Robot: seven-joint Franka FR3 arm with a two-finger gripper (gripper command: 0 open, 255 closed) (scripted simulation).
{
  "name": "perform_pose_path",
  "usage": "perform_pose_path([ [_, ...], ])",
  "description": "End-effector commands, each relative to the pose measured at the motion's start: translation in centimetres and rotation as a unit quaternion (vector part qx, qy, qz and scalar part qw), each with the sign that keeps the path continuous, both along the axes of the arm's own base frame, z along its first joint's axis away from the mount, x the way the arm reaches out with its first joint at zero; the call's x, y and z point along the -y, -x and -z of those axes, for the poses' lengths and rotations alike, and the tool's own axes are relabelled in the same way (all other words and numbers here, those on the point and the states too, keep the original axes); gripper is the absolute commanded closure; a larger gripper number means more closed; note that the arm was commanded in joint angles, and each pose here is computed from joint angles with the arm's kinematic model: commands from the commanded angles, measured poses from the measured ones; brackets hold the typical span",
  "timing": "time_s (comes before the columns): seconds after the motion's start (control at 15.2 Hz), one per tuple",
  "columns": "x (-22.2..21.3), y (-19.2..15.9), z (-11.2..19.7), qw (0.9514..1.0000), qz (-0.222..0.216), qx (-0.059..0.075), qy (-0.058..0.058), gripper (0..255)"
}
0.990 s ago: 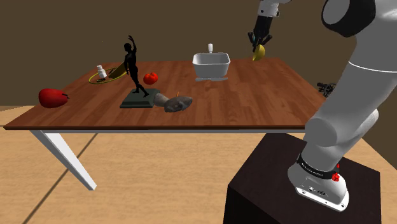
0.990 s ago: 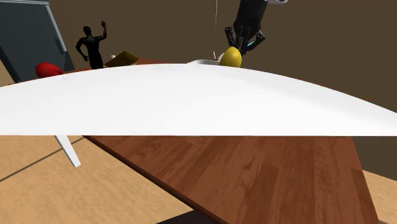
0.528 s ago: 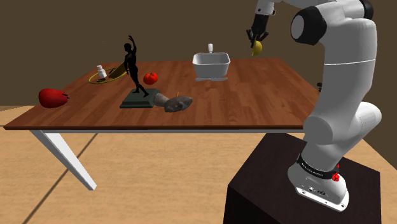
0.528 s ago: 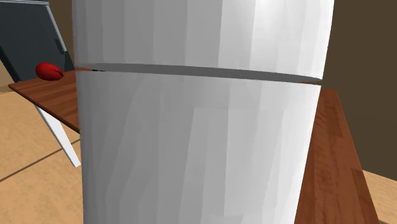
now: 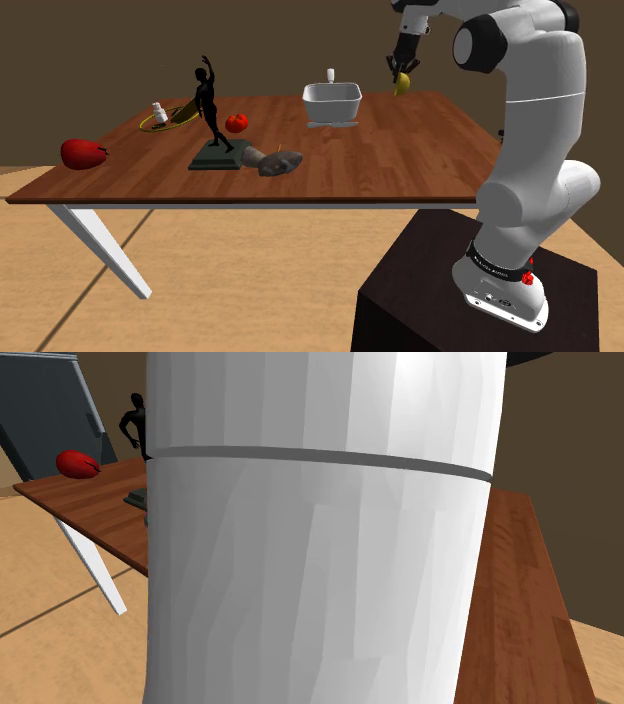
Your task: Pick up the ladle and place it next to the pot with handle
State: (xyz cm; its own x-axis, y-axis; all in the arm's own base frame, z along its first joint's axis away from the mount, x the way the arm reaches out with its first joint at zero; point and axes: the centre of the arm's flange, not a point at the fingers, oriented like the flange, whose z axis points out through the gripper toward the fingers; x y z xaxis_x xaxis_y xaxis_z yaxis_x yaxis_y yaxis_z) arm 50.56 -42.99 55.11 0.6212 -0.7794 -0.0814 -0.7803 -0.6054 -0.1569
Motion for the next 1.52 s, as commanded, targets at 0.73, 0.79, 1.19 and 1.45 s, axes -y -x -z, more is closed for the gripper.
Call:
perform_pose_path([
  [0.73,0.0,0.0,6.9,1.0000,0.000,0.000,0.000,255],
  [0.79,0.0,0.0,7.4,1.0000,0.000,0.000,0.000,255],
  [1.19,0.0,0.0,10.6,1.0000,0.000,0.000,0.000,255],
  [1.45,0.0,0.0,12.7,1.0000,0.000,0.000,0.000,255],
])
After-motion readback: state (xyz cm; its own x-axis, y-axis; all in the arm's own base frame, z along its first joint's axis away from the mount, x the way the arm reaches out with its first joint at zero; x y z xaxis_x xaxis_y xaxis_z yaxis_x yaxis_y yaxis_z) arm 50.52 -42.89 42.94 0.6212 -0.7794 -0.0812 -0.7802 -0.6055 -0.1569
